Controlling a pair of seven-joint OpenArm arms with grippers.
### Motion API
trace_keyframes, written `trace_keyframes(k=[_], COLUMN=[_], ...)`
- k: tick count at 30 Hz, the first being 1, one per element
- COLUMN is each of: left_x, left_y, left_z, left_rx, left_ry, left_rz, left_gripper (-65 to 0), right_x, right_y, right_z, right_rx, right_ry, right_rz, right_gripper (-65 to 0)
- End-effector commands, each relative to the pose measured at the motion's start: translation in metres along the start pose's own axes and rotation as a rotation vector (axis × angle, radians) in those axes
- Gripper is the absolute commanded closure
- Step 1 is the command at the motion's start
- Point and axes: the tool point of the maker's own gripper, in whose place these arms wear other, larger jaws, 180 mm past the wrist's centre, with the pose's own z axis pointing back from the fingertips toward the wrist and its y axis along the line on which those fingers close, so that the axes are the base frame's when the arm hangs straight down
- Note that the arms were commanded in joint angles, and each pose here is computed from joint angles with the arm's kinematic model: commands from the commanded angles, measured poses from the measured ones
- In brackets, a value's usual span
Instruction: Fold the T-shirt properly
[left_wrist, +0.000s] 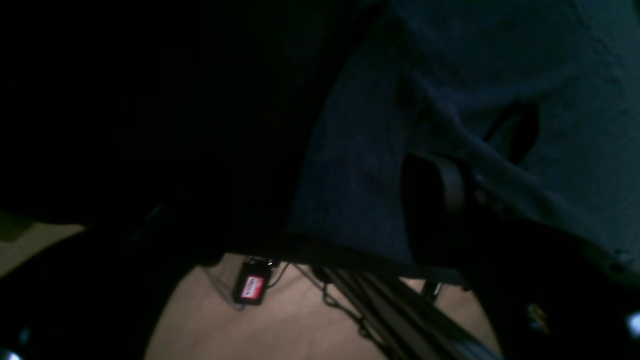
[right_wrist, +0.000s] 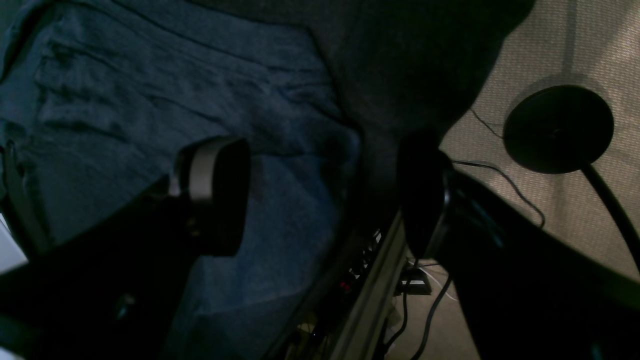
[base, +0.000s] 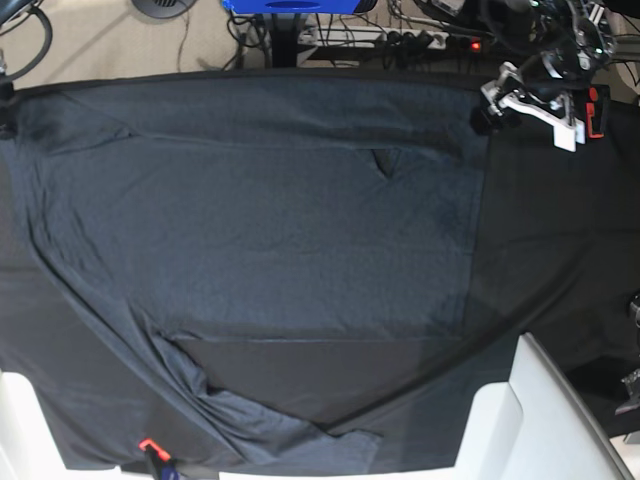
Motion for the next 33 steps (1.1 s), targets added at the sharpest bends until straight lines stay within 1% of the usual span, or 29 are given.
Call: trace_keyframes(k=[1, 3, 6, 7, 8, 10, 11, 13, 14, 16, 18, 20, 22, 25, 28, 33], left_x=[0.018, 0.035, 0.058, 0.066, 0.073, 0.091, 0.102, 0.113, 0.114, 0.111, 0.109, 0.102, 0.098, 0.094, 0.096, 0.096], left_y=[0.006, 0.022, 0.051, 0.061, 0.067, 0.072, 0.067, 0.058, 0.053, 0.04, 0.025, 0.018, 0.013, 0.007, 0.003, 0.004], left_z=[0.007, 0.018, 0.039, 0.046, 0.051, 0.059, 0.058, 0.053, 0.05, 0.04, 0.035, 0.033, 0.032, 0.032, 0.033, 0.034], left_rx=[0.011, 0.049, 0.116, 0.137, 0.152, 0.169, 0.16, 0.144, 0.135, 0.108, 0.08, 0.064, 0.051, 0.038, 0.033, 0.036], left_ry=[-0.05, -0.123, -0.208, -0.227, -0.239, -0.25, -0.255, -0.236, -0.218, -0.183, -0.176, -0.173, -0.175, -0.181, -0.19, -0.188], left_rz=[-0.016, -0.001, 0.028, 0.032, 0.024, -0.02, -0.048, -0.115, -0.141, -0.187, -0.22, -0.217, -0.21, -0.208, -0.216, -0.221], left_gripper=[-53.8, -55.6, -55.6, -55.6, -55.6, -55.6, -55.6, -55.6, -55.6, -55.5, -55.5, -55.3, -55.1, -55.0, -55.0, -55.0], right_x=[0.024, 0.039, 0.062, 0.071, 0.08, 0.094, 0.097, 0.091, 0.088, 0.078, 0.076, 0.072, 0.071, 0.071, 0.07, 0.068], right_y=[0.002, 0.003, 0.004, 0.007, 0.013, 0.044, 0.062, 0.106, 0.124, 0.153, 0.174, 0.175, 0.178, 0.174, 0.172, 0.173], right_z=[0.009, 0.012, 0.019, 0.022, 0.024, 0.02, 0.016, 0.0, -0.006, -0.023, -0.038, -0.054, -0.067, -0.079, -0.084, -0.085], right_rx=[-0.002, -0.007, -0.013, -0.012, -0.009, 0.008, 0.014, 0.051, 0.074, 0.107, 0.114, 0.089, 0.072, 0.052, 0.05, 0.052], right_ry=[-0.06, -0.12, -0.196, -0.217, -0.232, -0.219, -0.2, -0.158, -0.153, -0.136, -0.125, -0.087, -0.072, -0.084, -0.102, -0.102], right_rz=[0.027, 0.044, 0.063, 0.076, 0.111, 0.22, 0.299, 0.495, 0.584, 0.731, 0.809, 0.845, 0.851, 0.853, 0.871, 0.881], right_gripper=[-43.7, -44.0, -44.4, -44.6, -44.6, -44.7, -44.7, -44.3, -44.1, -44.0, -44.0, -44.0, -44.0, -44.0, -44.0, -44.0])
